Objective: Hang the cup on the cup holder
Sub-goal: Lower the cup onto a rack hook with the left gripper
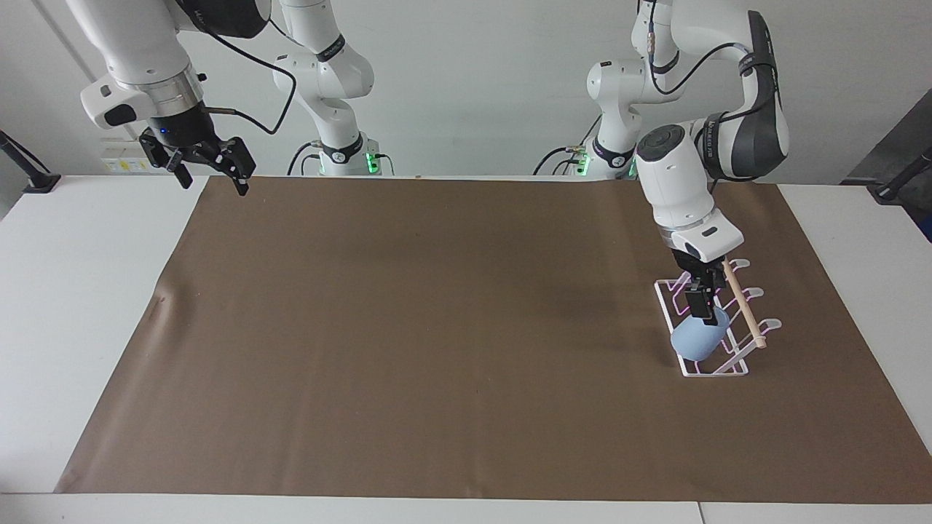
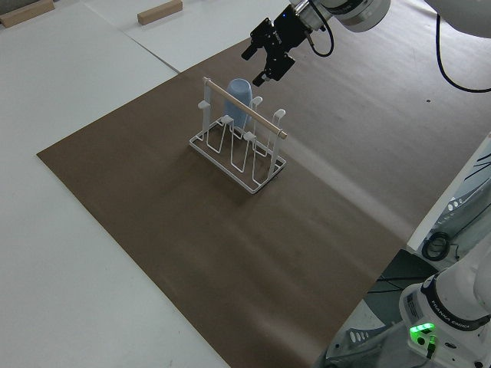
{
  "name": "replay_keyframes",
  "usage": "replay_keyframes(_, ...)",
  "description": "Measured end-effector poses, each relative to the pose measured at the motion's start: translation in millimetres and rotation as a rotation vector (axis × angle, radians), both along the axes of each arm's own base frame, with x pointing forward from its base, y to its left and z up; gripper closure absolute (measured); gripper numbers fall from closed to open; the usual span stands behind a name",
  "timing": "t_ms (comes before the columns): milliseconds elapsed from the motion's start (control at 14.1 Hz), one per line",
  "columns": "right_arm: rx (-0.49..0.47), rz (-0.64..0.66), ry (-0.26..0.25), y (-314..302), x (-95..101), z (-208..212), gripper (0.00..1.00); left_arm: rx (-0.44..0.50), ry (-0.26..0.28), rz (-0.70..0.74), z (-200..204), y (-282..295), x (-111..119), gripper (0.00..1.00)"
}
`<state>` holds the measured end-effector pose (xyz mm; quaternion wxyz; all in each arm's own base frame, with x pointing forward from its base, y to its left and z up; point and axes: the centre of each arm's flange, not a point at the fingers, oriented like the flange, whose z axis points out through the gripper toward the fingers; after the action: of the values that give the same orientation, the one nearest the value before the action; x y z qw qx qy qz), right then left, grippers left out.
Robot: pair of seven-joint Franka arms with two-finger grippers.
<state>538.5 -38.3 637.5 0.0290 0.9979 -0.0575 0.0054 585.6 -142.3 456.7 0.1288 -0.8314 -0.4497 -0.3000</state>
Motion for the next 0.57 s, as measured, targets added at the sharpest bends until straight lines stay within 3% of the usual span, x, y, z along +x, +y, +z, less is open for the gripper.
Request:
replay_keyframes(285, 0.0, 0.0, 0.0, -0.4, 0.0, 0.0, 0.0, -0.021, -0.008, 0.004, 25.7, -20.5, -6.9, 0.0)
replay_keyframes(569, 0.0, 0.001, 0.0, -0.4, 0.0, 0.0, 0.0, -0.095, 0.037, -0.036, 60.7, -19.4, -19.1, 0.0)
